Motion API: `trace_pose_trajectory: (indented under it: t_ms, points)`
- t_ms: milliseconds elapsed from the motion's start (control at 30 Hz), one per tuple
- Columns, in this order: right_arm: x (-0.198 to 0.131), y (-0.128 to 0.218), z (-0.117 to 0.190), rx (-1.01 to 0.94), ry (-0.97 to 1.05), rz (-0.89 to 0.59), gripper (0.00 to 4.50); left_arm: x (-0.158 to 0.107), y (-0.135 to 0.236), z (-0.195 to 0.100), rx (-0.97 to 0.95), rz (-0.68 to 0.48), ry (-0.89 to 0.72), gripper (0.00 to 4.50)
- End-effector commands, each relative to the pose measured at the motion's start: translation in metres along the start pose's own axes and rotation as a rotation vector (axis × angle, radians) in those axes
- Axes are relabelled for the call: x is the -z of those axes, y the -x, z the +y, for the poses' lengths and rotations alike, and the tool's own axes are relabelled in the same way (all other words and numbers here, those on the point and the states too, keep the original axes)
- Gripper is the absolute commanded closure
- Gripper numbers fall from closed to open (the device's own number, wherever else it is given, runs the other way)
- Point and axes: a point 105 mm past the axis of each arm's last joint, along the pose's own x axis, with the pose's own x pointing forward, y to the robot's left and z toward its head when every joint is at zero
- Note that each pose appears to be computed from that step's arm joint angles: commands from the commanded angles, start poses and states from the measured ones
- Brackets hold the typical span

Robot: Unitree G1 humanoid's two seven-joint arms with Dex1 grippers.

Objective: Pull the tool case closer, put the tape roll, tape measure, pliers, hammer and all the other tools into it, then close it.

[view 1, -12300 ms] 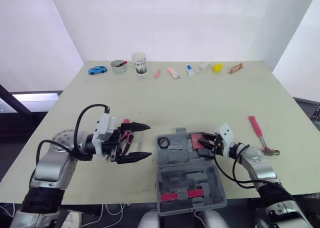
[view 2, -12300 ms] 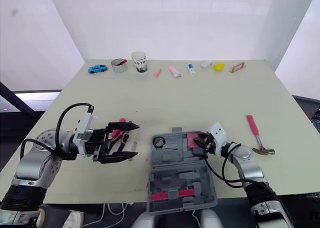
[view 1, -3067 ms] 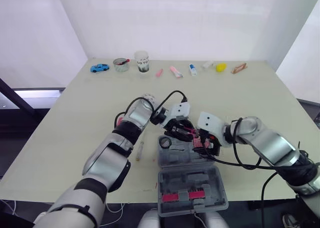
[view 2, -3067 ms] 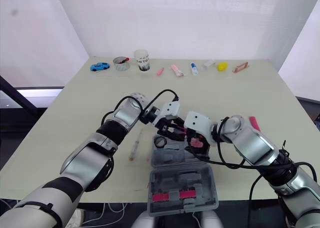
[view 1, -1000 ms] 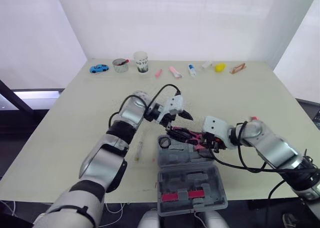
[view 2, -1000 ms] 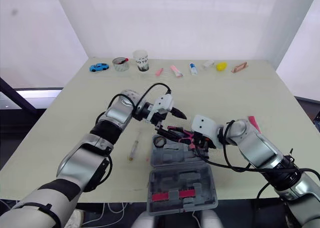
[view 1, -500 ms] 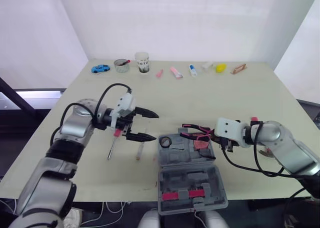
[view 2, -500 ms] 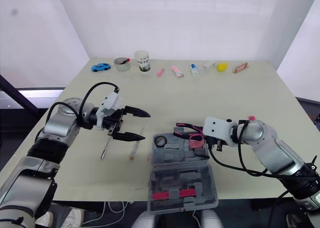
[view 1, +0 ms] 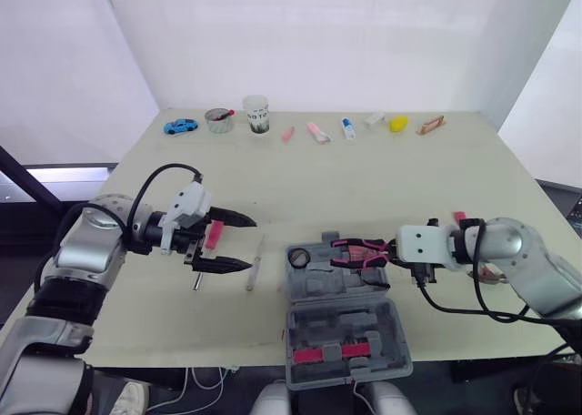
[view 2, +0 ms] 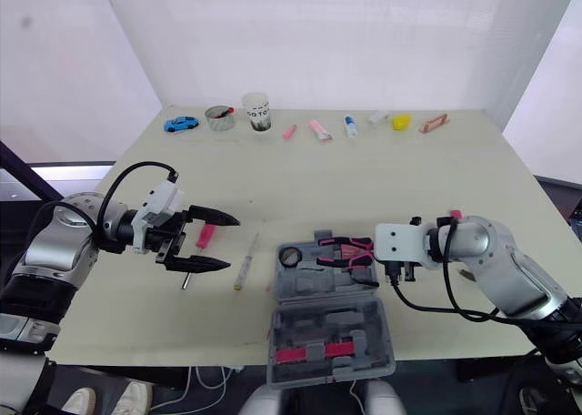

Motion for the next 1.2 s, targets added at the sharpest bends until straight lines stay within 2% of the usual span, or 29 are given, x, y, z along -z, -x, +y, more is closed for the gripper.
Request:
trace_pose_trajectory:
  t_ms: [33, 167, 267, 667, 967, 1200]
  points:
    - [-0.014, -0.002, -0.007, -0.015, 0.043, 0.002, 3.47, -0.018, 0.006, -0.006, 0.043, -0.040, -0.091, 0.05]
    - [-0.022, -0.010, -0.010, -0.041, 0.070, 0.027, 3.47, -0.021, 0.010, -0.011, 0.049, -0.084, -0.095, 0.05]
    - [-0.027, -0.020, -0.008, -0.071, 0.124, 0.076, 3.47, -0.015, 0.018, -0.013, 0.039, -0.055, -0.102, 0.05]
    - [-0.045, -0.047, 0.005, -0.115, 0.202, 0.123, 3.47, -0.007, 0.024, -0.015, 0.033, -0.026, -0.085, 0.05]
    - [-0.043, -0.068, 0.016, -0.141, 0.198, 0.165, 3.47, -0.007, 0.023, -0.015, 0.054, -0.009, -0.088, 0.05]
    - [-0.048, -0.080, 0.029, -0.169, 0.152, 0.141, 3.47, -0.004, 0.024, -0.015, 0.064, 0.010, -0.093, 0.05]
